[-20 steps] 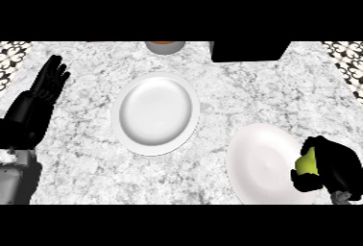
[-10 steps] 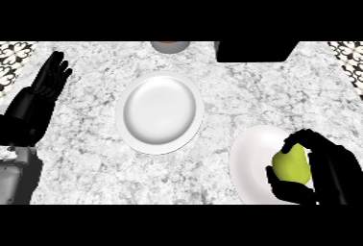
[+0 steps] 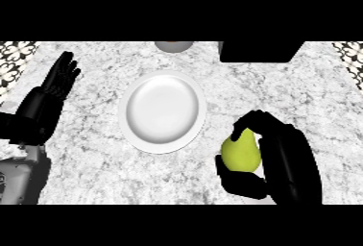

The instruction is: Pick the pear from the plate and place it in the plate

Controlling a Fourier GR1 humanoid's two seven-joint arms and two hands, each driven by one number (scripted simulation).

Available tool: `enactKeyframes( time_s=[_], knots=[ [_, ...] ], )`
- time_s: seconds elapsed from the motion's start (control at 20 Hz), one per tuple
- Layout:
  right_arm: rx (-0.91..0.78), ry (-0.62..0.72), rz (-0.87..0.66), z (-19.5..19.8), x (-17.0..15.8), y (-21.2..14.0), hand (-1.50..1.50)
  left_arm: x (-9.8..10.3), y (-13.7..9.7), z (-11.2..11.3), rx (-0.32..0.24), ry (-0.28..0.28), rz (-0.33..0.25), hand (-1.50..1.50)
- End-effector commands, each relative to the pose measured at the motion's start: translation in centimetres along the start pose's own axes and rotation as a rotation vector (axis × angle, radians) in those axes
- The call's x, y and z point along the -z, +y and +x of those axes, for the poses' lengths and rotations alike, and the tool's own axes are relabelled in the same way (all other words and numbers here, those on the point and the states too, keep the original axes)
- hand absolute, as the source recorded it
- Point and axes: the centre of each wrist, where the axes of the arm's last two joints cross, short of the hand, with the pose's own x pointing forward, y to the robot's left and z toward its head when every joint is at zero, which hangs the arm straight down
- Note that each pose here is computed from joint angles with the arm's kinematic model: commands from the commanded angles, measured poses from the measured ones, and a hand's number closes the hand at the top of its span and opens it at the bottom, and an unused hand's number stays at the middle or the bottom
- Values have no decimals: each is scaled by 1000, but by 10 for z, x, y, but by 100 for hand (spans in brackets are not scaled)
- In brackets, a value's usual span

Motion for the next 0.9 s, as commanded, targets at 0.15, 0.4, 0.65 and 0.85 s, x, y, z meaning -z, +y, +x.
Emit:
enactKeyframes(
  time_s=[0.15, 0.4, 0.65, 0.85],
  knots=[
    [68, -36, 34, 63, 60, 33, 150, 4, 8, 7, 0, 5, -8, 0],
    [108, -21, 84, 94, 83, 51, 150, 4, 4, 16, 4, -6, -38, 0],
    [96, 47, 86, 92, 120, 90, 150, 12, -2, 6, -1, -7, -34, 0],
    [45, 72, 86, 83, 147, 110, 150, 1, -9, -5, 4, -25, -31, 0]
  ],
)
